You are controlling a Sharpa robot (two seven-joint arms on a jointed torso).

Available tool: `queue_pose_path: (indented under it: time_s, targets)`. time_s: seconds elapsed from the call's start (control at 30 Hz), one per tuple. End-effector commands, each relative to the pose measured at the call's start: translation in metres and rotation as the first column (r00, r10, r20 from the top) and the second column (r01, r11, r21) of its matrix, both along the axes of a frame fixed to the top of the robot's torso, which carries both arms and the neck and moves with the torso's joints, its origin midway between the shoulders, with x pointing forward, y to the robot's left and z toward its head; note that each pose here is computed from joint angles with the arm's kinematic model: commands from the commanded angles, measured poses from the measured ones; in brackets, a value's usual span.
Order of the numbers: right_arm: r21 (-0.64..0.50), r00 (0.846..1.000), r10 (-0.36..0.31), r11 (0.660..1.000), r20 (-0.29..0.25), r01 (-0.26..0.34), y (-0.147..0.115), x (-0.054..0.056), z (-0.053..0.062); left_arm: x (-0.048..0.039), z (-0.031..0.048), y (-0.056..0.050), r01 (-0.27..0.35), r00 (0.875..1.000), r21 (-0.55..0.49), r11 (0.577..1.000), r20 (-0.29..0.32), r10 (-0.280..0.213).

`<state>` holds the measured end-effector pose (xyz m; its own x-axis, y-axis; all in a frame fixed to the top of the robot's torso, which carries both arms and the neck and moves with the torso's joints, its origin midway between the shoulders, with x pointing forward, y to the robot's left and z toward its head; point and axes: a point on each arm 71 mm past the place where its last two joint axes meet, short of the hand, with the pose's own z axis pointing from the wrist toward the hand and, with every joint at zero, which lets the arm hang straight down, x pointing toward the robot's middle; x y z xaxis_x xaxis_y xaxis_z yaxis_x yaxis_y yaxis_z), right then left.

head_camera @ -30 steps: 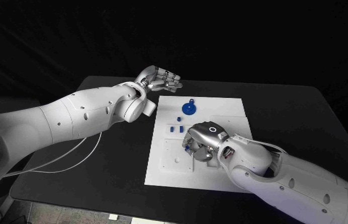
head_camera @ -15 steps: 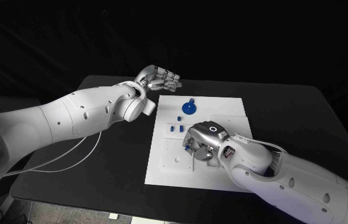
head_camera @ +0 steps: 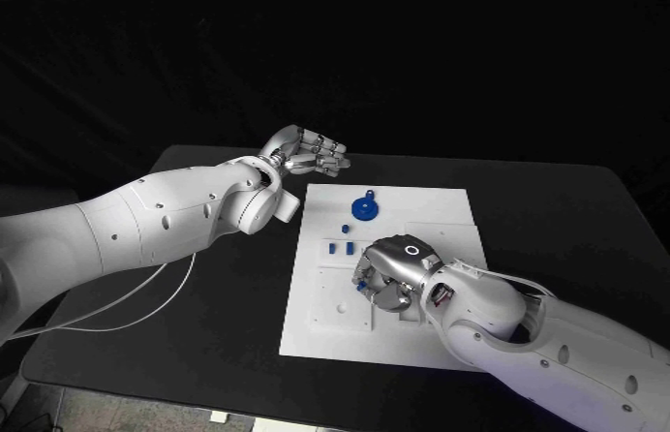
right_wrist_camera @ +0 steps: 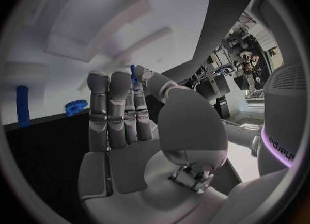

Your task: Assemble the parts on the task board

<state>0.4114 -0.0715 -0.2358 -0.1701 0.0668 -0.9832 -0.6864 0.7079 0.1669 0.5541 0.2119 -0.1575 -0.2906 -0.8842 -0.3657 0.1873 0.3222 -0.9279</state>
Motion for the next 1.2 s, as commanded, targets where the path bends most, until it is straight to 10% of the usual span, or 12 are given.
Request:
queue_pose_path:
  time_s: [0.03, 1.2]
  targets:
    - [-0.016, 1.0, 0.005, 1.0, -0.007, -0.006, -0.0003, -0.0019, -0.0045, -0.0001, 0.001, -0.002, 0.009, 1.0, -0.008, 1.0, 0.0, -0.009]
    - [-0.037, 1.0, -0.017, 0.999, 0.001, 0.017, -0.001, -0.0014, -0.0062, 0.0, 0.0005, -0.0014, 0.011, 1.0, -0.007, 1.0, -0.005, -0.011]
